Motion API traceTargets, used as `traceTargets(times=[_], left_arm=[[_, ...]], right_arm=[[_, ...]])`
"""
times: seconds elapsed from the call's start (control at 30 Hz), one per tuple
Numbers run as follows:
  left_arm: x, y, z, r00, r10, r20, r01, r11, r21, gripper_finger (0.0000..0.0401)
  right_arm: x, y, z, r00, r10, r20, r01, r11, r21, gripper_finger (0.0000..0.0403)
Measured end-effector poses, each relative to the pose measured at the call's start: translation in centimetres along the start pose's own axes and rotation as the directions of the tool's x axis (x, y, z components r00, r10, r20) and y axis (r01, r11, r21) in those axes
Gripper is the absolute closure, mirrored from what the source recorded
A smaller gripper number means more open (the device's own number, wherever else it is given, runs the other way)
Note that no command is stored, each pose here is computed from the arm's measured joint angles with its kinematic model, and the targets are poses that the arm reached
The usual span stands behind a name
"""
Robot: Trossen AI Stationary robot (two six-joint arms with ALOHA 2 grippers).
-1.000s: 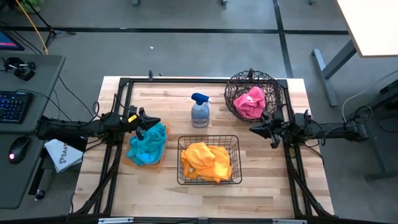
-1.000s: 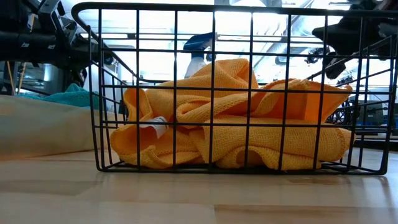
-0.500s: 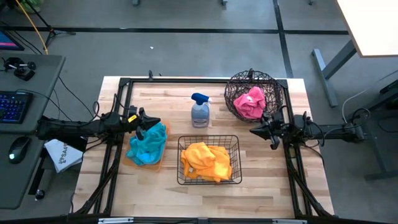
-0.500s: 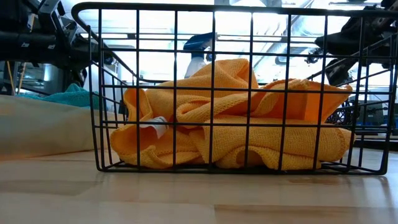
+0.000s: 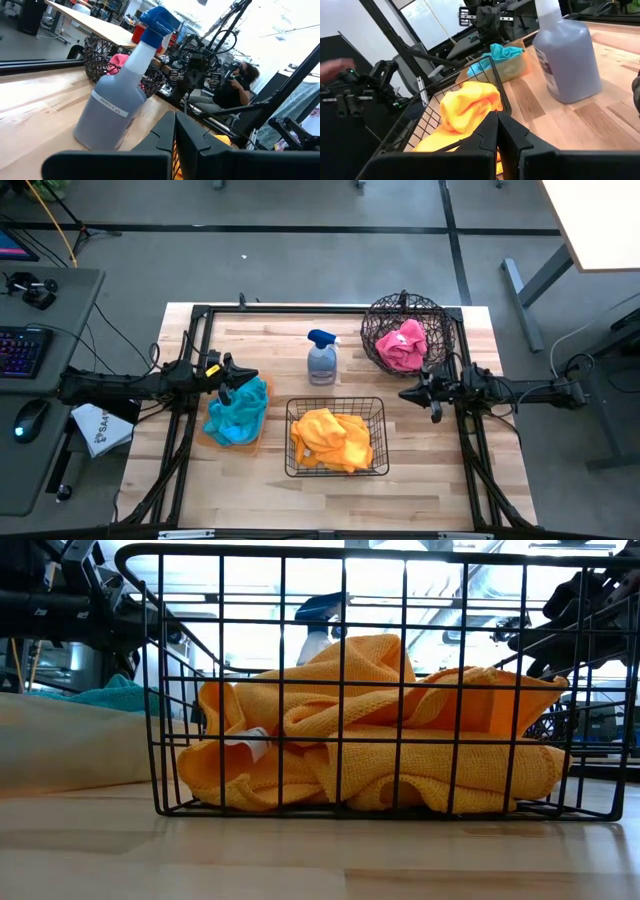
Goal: Sort microfiber towel by color & place in baskets
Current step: Return to home position
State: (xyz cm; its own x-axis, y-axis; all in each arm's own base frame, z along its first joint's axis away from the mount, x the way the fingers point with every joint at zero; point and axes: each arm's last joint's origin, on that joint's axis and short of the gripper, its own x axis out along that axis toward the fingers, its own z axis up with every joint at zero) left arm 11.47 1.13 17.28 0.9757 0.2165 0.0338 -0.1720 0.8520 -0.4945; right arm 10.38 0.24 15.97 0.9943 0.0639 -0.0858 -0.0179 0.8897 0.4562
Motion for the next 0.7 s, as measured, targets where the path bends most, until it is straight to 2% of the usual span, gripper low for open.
traceTargets(times=[0.27, 0.4, 0.6, 0.7], left_arm=[[0.0, 0.0, 0.0, 1.000, 0.000, 0.000, 0.000, 1.000, 0.000, 0.0401], [-0.1, 0.0, 0.0, 1.000, -0.003, 0.003, 0.003, 1.000, -0.001, 0.0401], [-0.8, -0.3, 0.8, 0.996, -0.044, 0.081, 0.045, 0.999, -0.013, 0.0401], [-1.2, -0.4, 1.3, 0.990, -0.065, 0.129, 0.068, 0.998, -0.018, 0.0401]], right_arm=[[0.0, 0.0, 0.0, 1.000, 0.000, -0.001, 0.000, 1.000, -0.001, 0.0403], [-0.4, 0.3, 0.4, 0.998, 0.034, 0.053, -0.033, 0.999, -0.005, 0.0403], [-0.8, 0.7, 1.1, 0.987, 0.080, 0.138, -0.078, 0.997, -0.015, 0.0403], [-0.8, 0.7, 1.1, 0.988, 0.079, 0.131, -0.078, 0.997, -0.014, 0.0402]])
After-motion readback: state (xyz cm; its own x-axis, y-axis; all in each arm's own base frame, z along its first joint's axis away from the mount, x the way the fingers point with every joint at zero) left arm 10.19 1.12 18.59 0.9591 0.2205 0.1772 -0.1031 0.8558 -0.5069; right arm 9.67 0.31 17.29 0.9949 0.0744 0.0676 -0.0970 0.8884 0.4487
